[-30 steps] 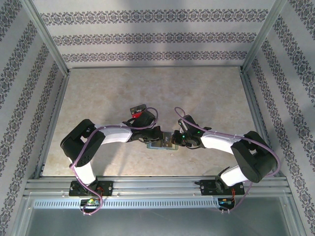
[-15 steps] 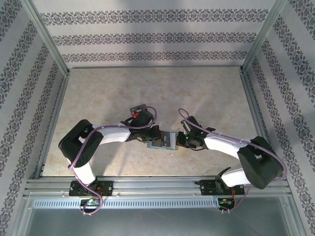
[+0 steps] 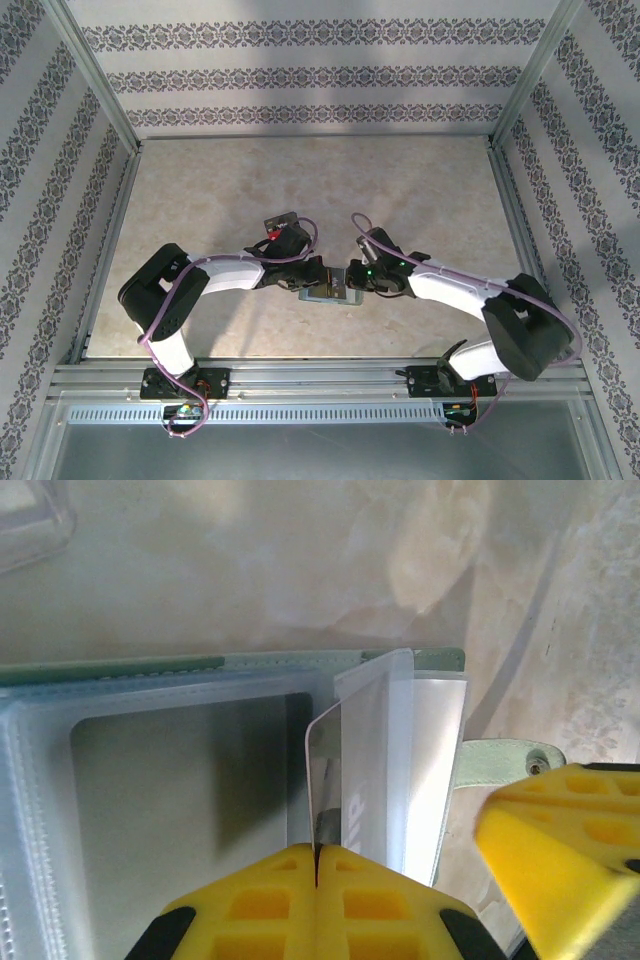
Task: Take the credit cards out of the card holder
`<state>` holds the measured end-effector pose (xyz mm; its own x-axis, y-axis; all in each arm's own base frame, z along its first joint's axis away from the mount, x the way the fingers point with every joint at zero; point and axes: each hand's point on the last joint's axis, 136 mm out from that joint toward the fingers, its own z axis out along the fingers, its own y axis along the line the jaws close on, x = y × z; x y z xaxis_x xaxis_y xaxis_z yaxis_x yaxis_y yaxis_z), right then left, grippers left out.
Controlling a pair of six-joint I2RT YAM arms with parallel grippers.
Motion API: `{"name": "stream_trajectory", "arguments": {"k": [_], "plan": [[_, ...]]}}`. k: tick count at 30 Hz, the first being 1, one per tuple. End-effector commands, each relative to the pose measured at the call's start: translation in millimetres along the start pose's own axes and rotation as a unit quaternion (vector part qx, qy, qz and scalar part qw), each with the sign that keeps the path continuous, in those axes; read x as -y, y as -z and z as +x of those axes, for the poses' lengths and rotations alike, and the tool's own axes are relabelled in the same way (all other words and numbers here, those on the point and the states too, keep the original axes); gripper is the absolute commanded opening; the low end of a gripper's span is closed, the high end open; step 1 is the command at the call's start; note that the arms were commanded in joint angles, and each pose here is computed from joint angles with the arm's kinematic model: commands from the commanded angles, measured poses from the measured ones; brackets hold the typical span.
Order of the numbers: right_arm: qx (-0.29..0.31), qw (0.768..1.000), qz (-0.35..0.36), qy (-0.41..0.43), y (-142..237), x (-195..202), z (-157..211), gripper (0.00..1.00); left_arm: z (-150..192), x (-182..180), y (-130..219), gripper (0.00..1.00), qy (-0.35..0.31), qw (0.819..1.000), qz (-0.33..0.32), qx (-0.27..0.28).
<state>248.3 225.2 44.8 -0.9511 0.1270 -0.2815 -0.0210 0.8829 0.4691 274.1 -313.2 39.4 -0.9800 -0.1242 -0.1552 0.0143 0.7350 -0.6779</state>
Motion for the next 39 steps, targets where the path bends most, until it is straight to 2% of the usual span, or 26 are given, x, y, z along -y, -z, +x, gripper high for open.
{"name": "stream_trajectory", "arguments": {"k": [1, 6, 16, 27, 39], "plan": [[-0.008, 1.000, -0.016, 0.013, -10.0, -13.5, -1.2, 0.12, -3.2, -1.2, 4.5, 0.00, 0.009, 1.000, 0.008, 0.010], [-0.017, 1.000, -0.010, 0.012, -19.3, -12.2, 1.1, 0.12, -4.4, 1.2, 3.6, 0.00, 0.013, 1.000, 0.015, 0.013], [-0.051, 0.998, 0.033, -0.010, -35.4, 22.2, 22.0, 0.13, -3.5, -0.4, 8.3, 0.00, 0.015, 1.000, 0.012, 0.018], [-0.052, 0.997, 0.053, -0.028, -30.7, 45.1, 28.4, 0.12, -1.2, -8.4, 9.4, 0.00, 0.014, 1.000, 0.003, 0.019], [-0.053, 0.996, 0.061, -0.036, -28.3, 54.8, 29.3, 0.12, -7.5, 4.5, 37.7, 0.00, -0.038, 0.999, -0.004, 0.026]]}}
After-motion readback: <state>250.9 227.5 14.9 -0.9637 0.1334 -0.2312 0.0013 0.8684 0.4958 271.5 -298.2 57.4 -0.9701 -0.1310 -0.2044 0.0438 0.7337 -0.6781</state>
